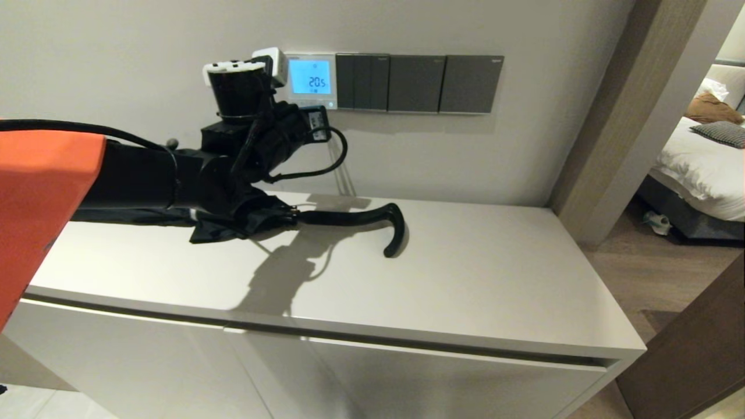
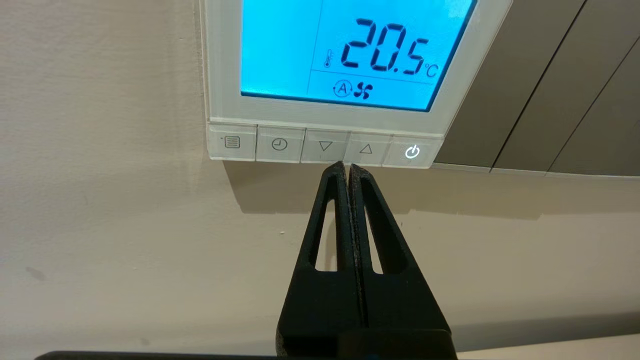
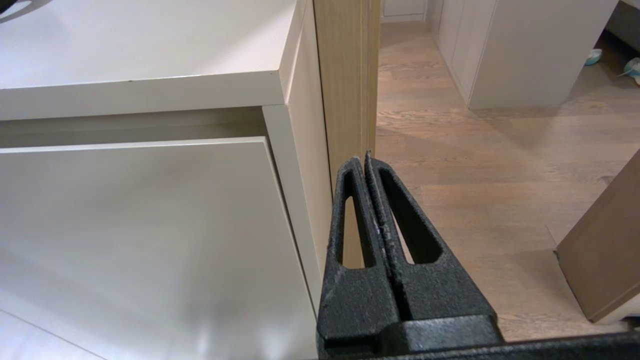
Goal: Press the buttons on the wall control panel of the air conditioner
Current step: Press the temperature increase button
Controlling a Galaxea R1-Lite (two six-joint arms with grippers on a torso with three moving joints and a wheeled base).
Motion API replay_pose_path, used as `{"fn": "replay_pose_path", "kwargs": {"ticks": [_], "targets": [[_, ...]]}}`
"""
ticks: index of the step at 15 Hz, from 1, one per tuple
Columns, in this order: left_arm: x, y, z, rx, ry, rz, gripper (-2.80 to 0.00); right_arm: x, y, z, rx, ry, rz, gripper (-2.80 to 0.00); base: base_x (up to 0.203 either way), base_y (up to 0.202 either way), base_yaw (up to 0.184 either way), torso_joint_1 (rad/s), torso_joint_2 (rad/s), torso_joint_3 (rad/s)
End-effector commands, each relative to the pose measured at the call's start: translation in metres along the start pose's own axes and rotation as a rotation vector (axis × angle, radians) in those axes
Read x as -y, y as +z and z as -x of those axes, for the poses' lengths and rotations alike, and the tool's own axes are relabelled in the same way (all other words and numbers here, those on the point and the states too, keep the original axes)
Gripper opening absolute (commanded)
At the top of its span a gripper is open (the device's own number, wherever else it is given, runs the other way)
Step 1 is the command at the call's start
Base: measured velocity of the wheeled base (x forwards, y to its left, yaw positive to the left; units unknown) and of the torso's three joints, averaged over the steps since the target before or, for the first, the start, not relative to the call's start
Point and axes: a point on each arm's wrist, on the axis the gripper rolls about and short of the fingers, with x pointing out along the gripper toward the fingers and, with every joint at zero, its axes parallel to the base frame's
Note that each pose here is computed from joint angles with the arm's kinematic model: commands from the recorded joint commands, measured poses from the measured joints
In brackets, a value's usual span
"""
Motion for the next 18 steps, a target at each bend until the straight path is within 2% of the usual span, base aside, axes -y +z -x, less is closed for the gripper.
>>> {"fn": "replay_pose_path", "kwargs": {"ticks": [1,6,9,18], "targets": [[0.001,0.002,0.001,0.006,-0.002,0.002,-2.80,0.000,0.000,0.000,-0.003,0.002,0.000,-2.80,0.000,0.000,0.000,0.000,0.00,0.000],[0.006,0.006,0.008,0.018,-0.016,0.004,-2.80,0.000,0.000,0.000,-0.003,0.002,0.000,-2.80,0.000,0.000,0.000,0.000,0.00,0.000],[0.016,0.003,0.012,0.007,-0.039,0.006,-2.80,0.000,0.000,0.000,-0.003,0.002,0.000,-2.80,0.000,0.000,0.000,0.000,0.00,0.000],[0.016,-0.001,0.007,0.001,-0.040,0.004,-2.80,0.000,0.000,0.000,-0.003,0.002,0.000,-2.80,0.000,0.000,0.000,0.000,0.00,0.000]]}}
